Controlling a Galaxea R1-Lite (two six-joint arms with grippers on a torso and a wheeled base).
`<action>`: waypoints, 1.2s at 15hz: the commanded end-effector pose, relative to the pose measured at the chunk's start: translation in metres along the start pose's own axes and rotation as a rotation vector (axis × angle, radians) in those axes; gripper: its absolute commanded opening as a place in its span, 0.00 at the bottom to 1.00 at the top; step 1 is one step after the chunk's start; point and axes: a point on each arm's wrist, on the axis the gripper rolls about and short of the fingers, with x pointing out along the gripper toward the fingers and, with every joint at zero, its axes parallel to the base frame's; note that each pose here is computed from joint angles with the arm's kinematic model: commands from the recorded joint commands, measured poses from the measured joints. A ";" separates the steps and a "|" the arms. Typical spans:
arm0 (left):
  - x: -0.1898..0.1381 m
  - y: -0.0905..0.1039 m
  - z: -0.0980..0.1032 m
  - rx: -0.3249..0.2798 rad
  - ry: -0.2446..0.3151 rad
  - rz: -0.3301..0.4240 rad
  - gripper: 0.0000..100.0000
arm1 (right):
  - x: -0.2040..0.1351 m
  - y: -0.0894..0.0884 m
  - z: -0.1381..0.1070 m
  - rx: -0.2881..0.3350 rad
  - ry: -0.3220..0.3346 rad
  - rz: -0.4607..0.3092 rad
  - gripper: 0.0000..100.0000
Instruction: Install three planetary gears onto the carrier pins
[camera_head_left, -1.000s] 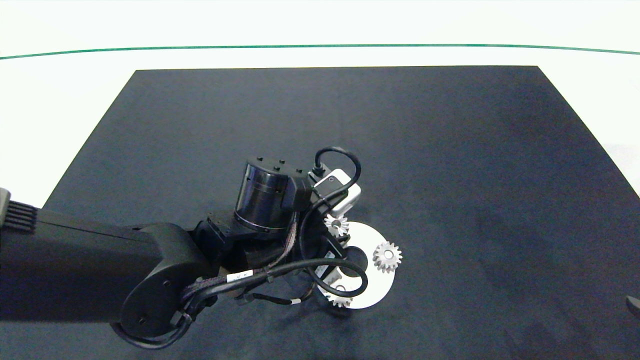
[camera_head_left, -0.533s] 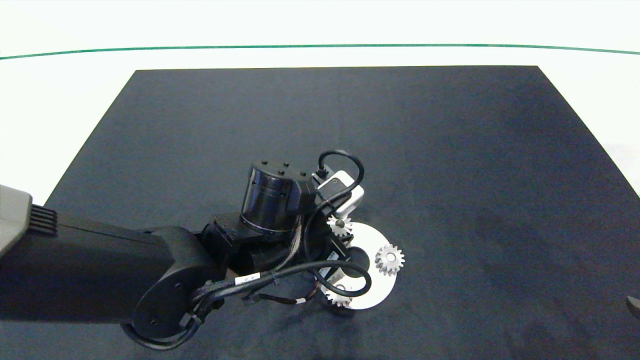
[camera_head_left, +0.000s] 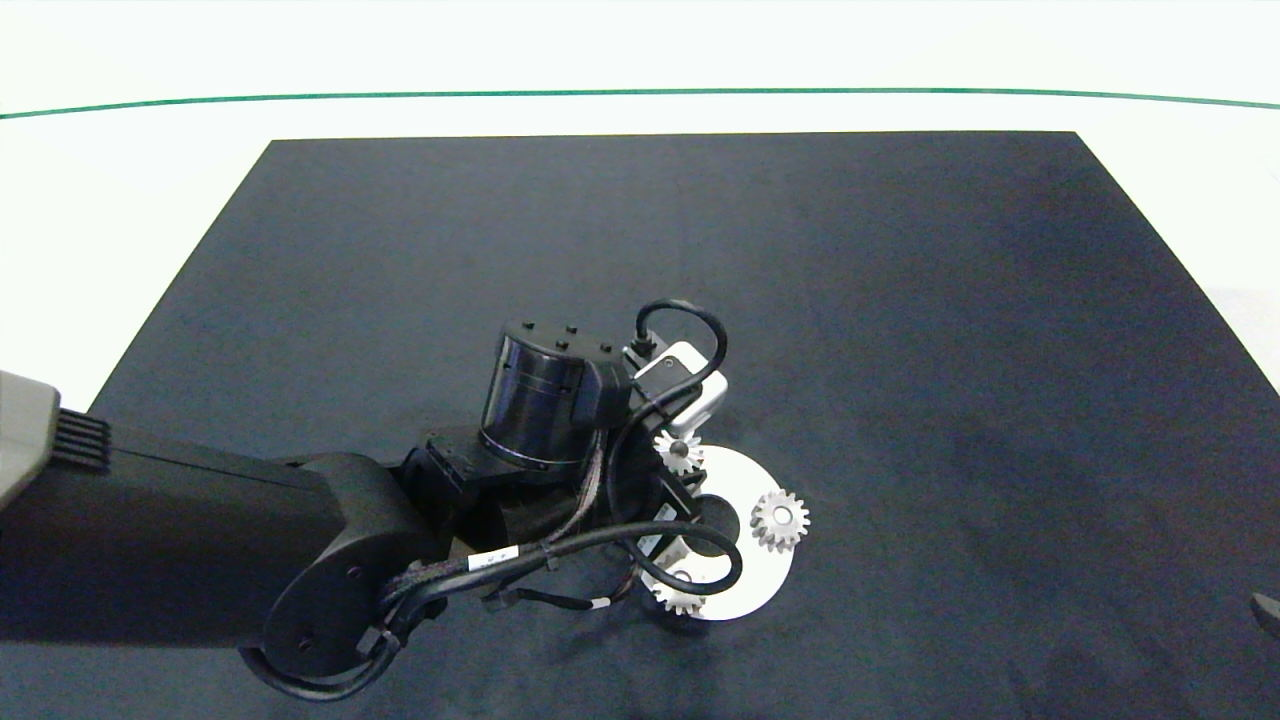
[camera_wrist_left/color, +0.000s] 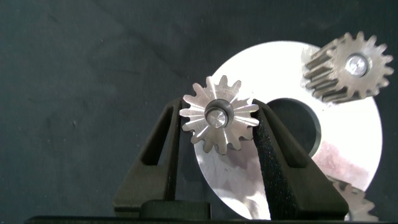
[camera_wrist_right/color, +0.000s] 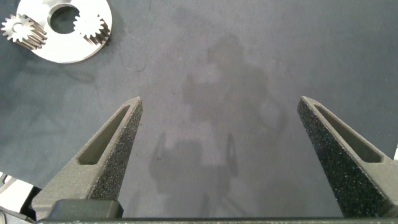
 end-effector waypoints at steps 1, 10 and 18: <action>-0.003 0.001 0.002 -0.012 -0.009 0.005 1.00 | 0.000 0.000 0.000 -0.001 0.000 -0.002 1.00; -0.002 0.000 0.001 -0.021 -0.014 -0.006 1.00 | 0.000 0.000 0.000 -0.002 0.001 -0.002 1.00; -0.117 0.092 -0.012 -0.134 -0.031 0.331 1.00 | 0.010 -0.007 0.012 0.036 0.045 -0.126 1.00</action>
